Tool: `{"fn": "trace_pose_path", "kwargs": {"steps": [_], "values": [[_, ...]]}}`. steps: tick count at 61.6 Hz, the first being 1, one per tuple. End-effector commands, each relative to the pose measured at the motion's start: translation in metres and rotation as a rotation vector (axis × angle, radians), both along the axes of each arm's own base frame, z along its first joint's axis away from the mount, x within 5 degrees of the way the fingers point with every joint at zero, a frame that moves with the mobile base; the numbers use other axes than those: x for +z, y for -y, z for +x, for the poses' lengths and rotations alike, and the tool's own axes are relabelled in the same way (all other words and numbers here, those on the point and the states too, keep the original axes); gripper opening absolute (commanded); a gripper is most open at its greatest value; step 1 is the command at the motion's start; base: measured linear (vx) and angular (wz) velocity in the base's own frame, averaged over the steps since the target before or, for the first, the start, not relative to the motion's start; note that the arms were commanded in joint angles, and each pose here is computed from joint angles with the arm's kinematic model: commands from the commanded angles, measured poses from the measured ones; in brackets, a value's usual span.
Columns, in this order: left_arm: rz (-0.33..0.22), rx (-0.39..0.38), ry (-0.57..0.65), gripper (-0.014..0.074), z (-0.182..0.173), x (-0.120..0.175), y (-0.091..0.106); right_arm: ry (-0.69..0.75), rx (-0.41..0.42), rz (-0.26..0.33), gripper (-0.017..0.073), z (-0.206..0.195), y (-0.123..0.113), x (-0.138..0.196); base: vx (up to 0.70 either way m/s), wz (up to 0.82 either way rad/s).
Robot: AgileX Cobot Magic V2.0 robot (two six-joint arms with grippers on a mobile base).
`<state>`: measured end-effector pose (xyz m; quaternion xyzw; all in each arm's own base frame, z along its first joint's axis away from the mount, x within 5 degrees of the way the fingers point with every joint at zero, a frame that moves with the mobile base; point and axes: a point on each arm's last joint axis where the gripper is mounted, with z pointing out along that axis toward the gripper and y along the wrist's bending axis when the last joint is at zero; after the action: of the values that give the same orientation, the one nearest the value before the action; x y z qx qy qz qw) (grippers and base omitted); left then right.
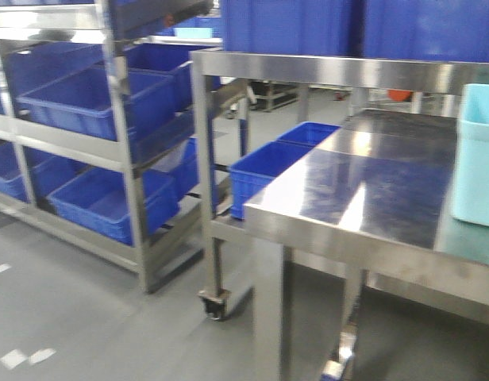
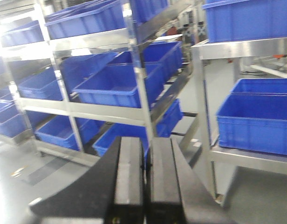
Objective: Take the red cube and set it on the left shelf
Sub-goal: 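Turn the base away from the table while holding the red cube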
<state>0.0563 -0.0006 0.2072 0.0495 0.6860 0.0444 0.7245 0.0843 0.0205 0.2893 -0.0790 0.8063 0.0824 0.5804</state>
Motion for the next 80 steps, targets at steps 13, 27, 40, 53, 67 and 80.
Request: {"fn": "trace_pose_path", "kwargs": {"steps": [13, 27, 40, 53, 67, 80], "values": [[-0.005, 0.0, 0.071, 0.0106, 0.0001, 0.0009, 0.0, 0.113, -0.01, 0.008, 0.0055, 0.002, 0.0008, 0.0171, -0.08, 0.35], [-0.005, 0.0, 0.071, 0.0106, 0.0001, 0.0009, 0.0, 0.113, -0.01, 0.008, 0.0055, 0.002, 0.0008, 0.0171, -0.07, 0.44], [-0.005, 0.0, 0.071, 0.0106, 0.0001, 0.0009, 0.0, 0.113, -0.01, 0.008, 0.0055, 0.002, 0.0008, 0.0171, -0.08, 0.47], [-0.005, 0.0, 0.071, 0.0106, 0.0001, 0.0009, 0.0, 0.113, -0.01, 0.008, 0.0055, 0.002, 0.0008, 0.0171, -0.08, 0.35], [-0.005, 0.0, 0.071, 0.0106, 0.0001, 0.0009, 0.0, 0.113, -0.01, 0.008, 0.0055, 0.002, 0.0008, 0.0171, -0.07, 0.4], [-0.005, 0.0, 0.071, 0.0106, 0.0001, 0.0009, 0.0, 0.113, -0.01, 0.008, 0.0055, 0.002, 0.0008, 0.0171, -0.06, 0.35]]}}
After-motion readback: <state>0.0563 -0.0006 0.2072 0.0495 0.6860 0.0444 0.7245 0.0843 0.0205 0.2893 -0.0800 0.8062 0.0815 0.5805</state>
